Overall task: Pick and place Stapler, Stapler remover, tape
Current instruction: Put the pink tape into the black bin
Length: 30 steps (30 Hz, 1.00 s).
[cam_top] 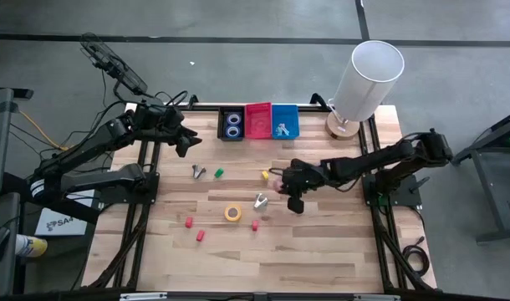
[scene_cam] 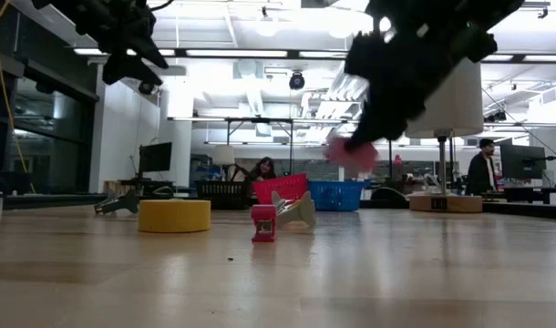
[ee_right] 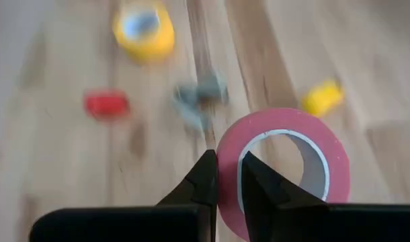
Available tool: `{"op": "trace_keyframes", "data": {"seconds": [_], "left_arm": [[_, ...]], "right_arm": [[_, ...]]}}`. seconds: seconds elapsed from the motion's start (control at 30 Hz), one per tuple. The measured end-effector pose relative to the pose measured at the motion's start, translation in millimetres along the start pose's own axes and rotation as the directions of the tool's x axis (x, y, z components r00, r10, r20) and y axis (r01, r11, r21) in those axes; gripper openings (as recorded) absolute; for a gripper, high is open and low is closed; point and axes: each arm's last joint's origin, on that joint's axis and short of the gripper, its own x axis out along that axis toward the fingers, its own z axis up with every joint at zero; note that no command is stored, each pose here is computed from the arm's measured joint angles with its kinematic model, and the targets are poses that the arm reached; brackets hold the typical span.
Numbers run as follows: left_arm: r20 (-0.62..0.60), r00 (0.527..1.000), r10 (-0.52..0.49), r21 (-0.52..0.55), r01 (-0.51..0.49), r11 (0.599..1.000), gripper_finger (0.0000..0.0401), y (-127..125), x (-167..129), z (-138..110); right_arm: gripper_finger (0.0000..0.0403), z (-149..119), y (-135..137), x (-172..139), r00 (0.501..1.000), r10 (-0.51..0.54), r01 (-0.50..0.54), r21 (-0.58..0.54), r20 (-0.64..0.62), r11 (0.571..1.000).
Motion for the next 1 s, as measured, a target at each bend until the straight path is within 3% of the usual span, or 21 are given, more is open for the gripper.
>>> {"op": "trace_keyframes", "data": {"seconds": [0.27,0.53,0.73,1.0], "left_arm": [[0.108,0.988,-0.112,0.041,0.108,0.993,0.0193,-5.5,4.7,15.4],[0.171,0.966,-0.196,0.087,0.183,0.979,0.0193,-6.1,27.7,33.6],[0.224,0.937,-0.267,0.129,0.243,0.961,0.0193,-5.5,49.7,48.0],[0.298,0.848,-0.439,0.272,0.365,0.890,0.0193,-9.0,69.1,66.1]], "right_arm": [[0.0030,38.6,-3.2,-32.0,0.941,0.091,-0.097,0.003,0.326,0.995],[0.0030,69.2,-16.4,-67.0,0.788,0.243,-0.248,-0.070,0.565,0.966],[0.0030,83.6,-31.8,-81.6,0.675,0.308,-0.310,-0.121,0.670,0.943],[0.0030,93.6,-57.4,-98.1,0.577,0.364,-0.367,-0.165,0.731,0.915]]}}
